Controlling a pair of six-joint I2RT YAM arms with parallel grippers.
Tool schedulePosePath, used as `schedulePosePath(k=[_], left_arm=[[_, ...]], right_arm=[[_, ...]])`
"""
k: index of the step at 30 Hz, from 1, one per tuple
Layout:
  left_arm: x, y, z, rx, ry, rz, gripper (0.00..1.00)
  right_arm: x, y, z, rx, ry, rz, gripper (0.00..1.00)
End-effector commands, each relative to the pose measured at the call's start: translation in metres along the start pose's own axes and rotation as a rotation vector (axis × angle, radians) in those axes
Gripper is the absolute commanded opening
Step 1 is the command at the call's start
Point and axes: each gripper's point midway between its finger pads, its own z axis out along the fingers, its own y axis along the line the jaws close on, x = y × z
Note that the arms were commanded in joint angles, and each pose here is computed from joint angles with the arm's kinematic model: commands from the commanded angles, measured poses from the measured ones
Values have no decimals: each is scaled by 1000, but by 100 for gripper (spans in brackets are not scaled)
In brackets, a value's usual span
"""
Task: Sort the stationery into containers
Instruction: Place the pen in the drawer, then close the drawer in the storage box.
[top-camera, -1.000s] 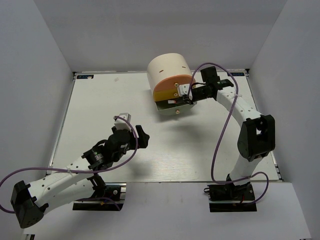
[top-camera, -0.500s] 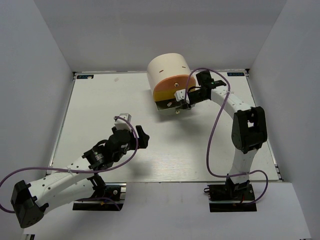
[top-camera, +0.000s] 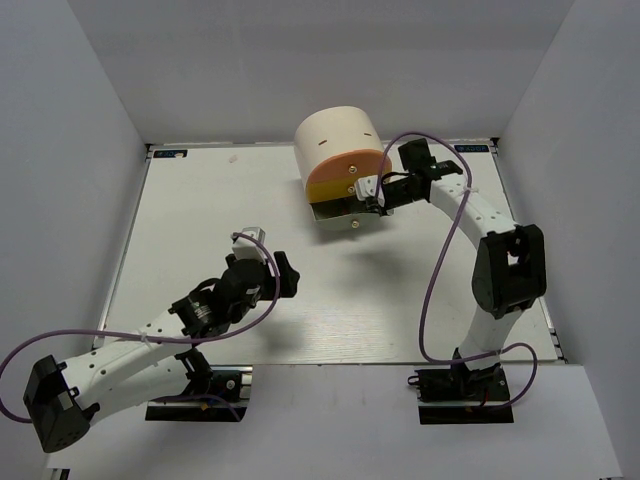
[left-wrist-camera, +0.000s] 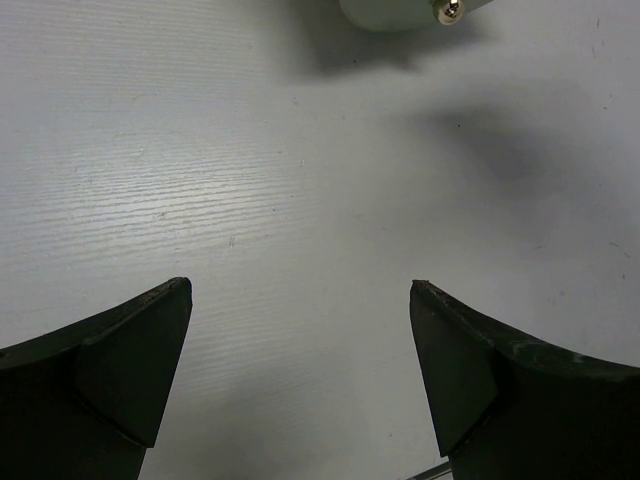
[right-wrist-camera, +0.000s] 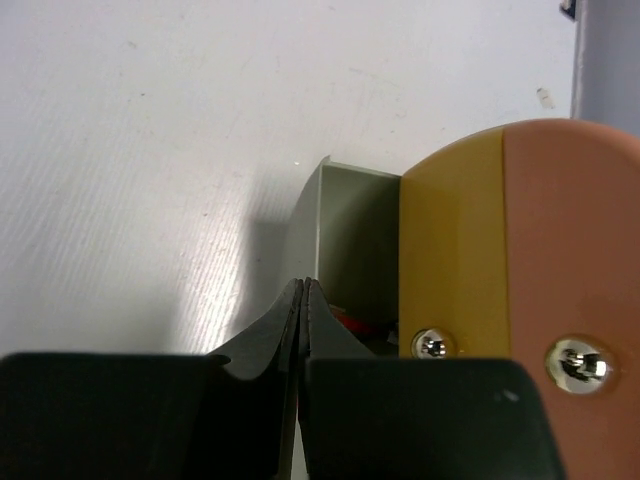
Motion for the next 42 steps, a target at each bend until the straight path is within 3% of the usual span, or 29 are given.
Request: schedulePosePath(k=[1,15,20,27,33,42], left_arm=[[0,-1,2,-1,-6,-9,100],[-3,-2,0,5,-14,-22,100],[-2,-3,2,0,-8,-19,100],[-3,-2,1,1,-9,-19,100],[1,0,1,-4,-2,-15,100],[1,0,1,-4,-2,-15,100]], right_arm=[[6,16,3,-76,12,83,0],[81,7,9,8,317,182,0],[85,-1,13,39,333,188,0],[55,17,15,-39,211,100,0],[71,29,17,-102,261,162,0],[102,-9,16,90,397,179,0]])
